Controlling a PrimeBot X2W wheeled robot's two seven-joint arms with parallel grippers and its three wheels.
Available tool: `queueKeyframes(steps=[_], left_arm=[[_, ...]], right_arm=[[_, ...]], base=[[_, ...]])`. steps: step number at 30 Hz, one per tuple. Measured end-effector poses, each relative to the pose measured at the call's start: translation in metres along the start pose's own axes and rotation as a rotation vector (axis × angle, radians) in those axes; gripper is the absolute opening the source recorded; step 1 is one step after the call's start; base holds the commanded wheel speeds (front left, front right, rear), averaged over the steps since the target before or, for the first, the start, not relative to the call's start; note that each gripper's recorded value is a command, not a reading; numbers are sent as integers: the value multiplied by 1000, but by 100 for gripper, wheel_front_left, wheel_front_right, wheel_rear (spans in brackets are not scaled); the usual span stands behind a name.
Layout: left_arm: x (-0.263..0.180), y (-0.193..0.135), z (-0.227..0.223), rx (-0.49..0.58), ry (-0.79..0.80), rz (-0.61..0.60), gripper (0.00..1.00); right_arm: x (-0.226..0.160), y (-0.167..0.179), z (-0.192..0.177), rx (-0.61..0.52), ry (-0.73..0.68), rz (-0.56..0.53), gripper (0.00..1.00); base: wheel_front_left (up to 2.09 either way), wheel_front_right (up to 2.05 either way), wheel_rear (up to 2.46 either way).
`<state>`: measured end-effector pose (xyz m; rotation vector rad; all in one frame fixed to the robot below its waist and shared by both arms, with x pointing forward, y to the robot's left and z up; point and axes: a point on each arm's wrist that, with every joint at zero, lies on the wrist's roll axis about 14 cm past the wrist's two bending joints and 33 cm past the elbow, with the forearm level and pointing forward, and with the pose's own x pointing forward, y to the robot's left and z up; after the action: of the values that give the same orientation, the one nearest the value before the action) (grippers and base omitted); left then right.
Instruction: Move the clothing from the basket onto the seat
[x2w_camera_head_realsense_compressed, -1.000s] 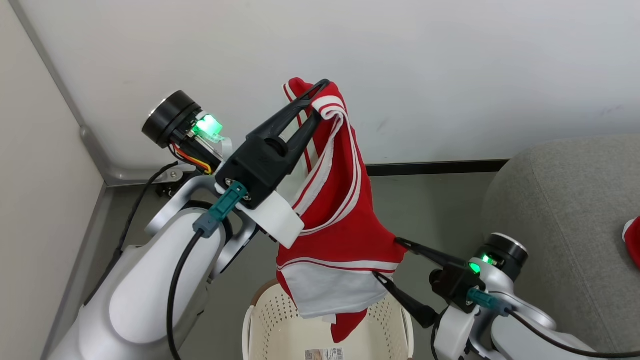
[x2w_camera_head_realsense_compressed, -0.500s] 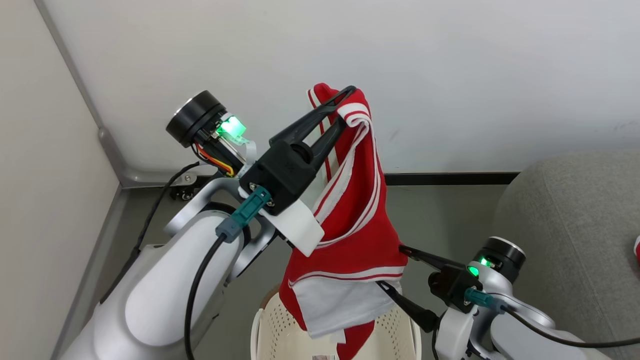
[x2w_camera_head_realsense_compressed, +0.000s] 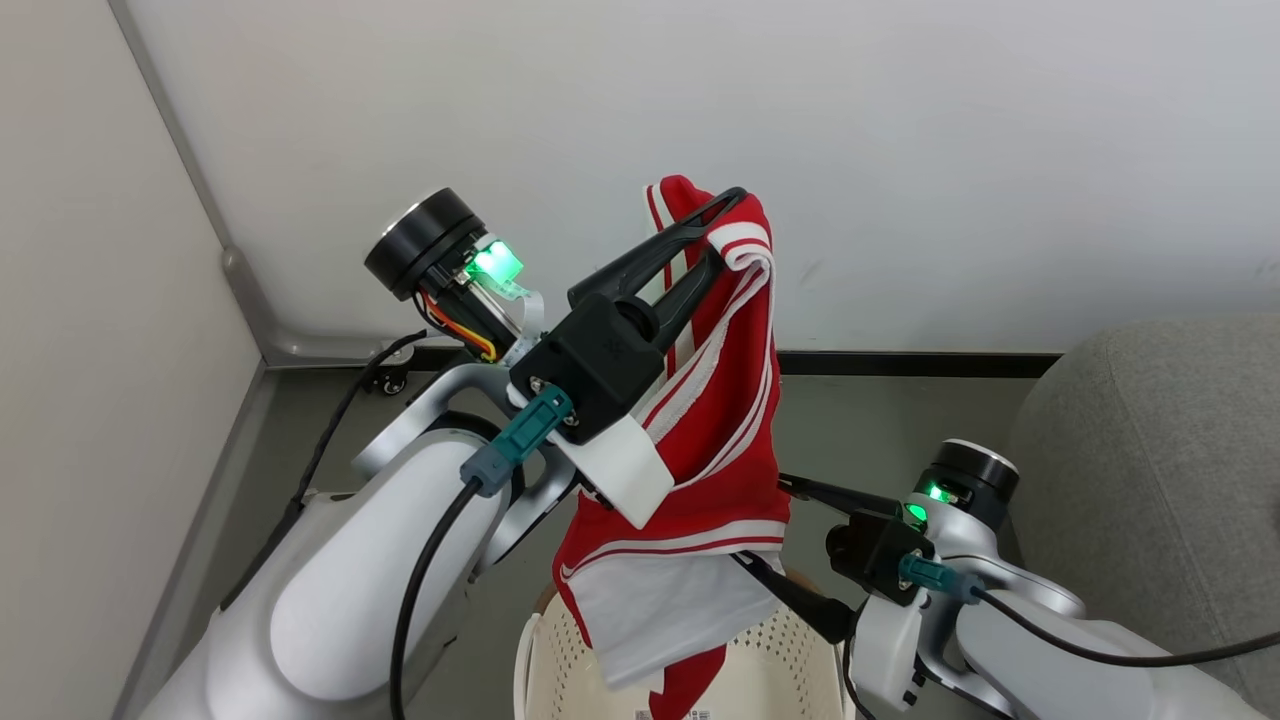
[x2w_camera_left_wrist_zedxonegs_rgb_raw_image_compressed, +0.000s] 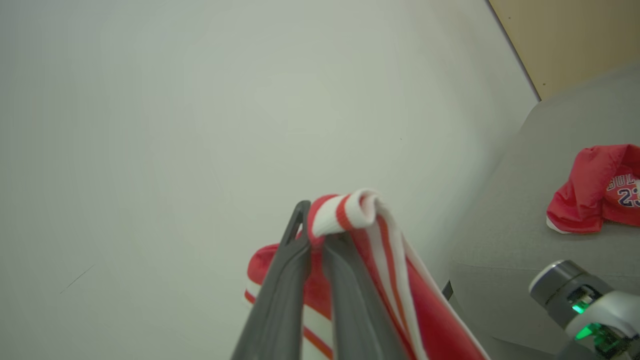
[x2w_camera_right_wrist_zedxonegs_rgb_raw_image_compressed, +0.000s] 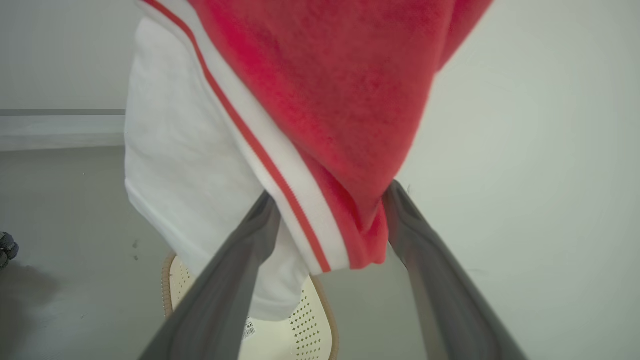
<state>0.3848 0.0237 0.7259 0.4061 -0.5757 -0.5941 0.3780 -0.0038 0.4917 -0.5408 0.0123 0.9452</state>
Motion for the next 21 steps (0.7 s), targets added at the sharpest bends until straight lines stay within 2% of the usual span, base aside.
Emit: queueKeyframes(steps=[1,3,4,5,6,15,21], left_arm=[[0,0,0,-1,1,0,0],[0,0,0,-7,1,1,0],[1,0,-1,-10,2,1,0],[1,1,-2,-11,3,1,0],[1,1,-3,-12,5,1,0],[0,8,-18,-36,46,19,0],[-7,11,-43,-83,107,47,0]], right_arm=[[1,2,1,4,-4,5,56],[4,4,2,1,-9,16,56],[5,4,3,-4,-11,21,28],[6,3,5,-6,-20,23,11],[8,3,7,-8,-27,24,0],[12,4,10,38,-53,25,0],[2,-31,9,156,-79,-97,0]], base=[[0,0,0],[0,0,0],[0,0,0],[0,0,0],[0,0,0],[0,0,0],[0,0,0]])
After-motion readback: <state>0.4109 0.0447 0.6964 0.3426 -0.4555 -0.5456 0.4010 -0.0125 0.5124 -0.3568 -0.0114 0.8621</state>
